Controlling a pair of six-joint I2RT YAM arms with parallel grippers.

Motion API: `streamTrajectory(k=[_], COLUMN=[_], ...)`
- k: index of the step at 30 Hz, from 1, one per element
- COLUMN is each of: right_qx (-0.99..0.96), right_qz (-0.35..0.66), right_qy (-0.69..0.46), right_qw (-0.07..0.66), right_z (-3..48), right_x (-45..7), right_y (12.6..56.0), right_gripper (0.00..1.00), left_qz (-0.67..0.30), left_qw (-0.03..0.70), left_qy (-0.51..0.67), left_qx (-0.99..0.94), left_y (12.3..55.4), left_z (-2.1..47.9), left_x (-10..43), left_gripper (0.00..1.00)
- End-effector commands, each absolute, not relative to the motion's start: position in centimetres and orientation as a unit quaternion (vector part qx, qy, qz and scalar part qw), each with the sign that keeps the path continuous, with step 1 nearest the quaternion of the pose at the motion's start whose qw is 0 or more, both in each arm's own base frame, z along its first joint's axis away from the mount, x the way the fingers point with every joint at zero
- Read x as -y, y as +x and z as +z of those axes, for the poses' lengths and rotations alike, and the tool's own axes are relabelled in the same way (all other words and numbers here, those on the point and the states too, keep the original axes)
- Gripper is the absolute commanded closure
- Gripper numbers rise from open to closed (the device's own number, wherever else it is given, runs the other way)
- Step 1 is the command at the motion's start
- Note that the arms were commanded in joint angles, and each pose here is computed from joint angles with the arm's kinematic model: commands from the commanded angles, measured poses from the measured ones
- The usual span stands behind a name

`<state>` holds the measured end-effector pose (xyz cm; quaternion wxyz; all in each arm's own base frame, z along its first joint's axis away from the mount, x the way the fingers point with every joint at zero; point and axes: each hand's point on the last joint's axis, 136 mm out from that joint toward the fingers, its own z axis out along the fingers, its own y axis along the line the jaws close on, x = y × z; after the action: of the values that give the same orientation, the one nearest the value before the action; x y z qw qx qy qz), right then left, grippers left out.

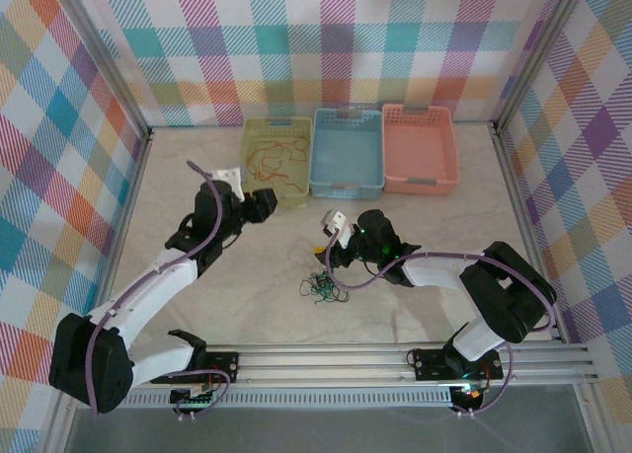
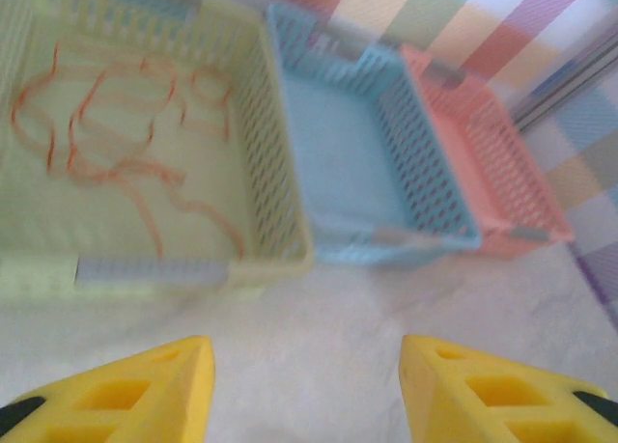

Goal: Untangle the cables

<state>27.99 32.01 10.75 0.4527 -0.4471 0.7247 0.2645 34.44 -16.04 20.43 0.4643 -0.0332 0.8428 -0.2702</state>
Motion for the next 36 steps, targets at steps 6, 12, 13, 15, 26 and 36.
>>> streamTrajectory(k=[6, 12, 13, 15, 26, 36], right_qx=[-0.725, -0.740, -0.738, -0.733, -0.694, -0.591], right_qz=[0.294, 0.281, 0.283, 0.290, 0.318, 0.318], right_qy=[-0.490, -0.489, -0.490, -0.492, -0.529, -0.657], right_qw=[0.383, 0.366, 0.368, 0.368, 0.371, 0.345], right_z=[8.9, 8.2, 8.3, 8.5, 10.2, 11.2], right_x=[-33.7, -33.5, -33.6, -33.7, -33.9, -34.7], right_y=[27.2, 27.5, 27.4, 27.2, 25.2, 18.9], right_gripper=[0.37, 0.43, 0.44, 0.49, 0.82, 0.60], left_qz=[-0.312, -0.309, -0.304, -0.317, -0.338, -0.321], left_qw=[0.480, 0.501, 0.500, 0.492, 0.450, 0.449], left_qy=[-0.041, -0.049, -0.047, -0.036, -0.021, -0.044], left_qx=[-0.819, -0.807, -0.809, -0.810, -0.826, -0.833], left_y=[33.1, 31.7, 31.6, 31.2, 31.0, 31.2], left_z=[22.1, 21.6, 21.8, 21.7, 20.2, 19.4], left_x=[16.9, 15.7, 15.6, 16.2, 18.3, 17.6], left_gripper=[0.44, 0.43, 0.43, 0.42, 0.42, 0.42])
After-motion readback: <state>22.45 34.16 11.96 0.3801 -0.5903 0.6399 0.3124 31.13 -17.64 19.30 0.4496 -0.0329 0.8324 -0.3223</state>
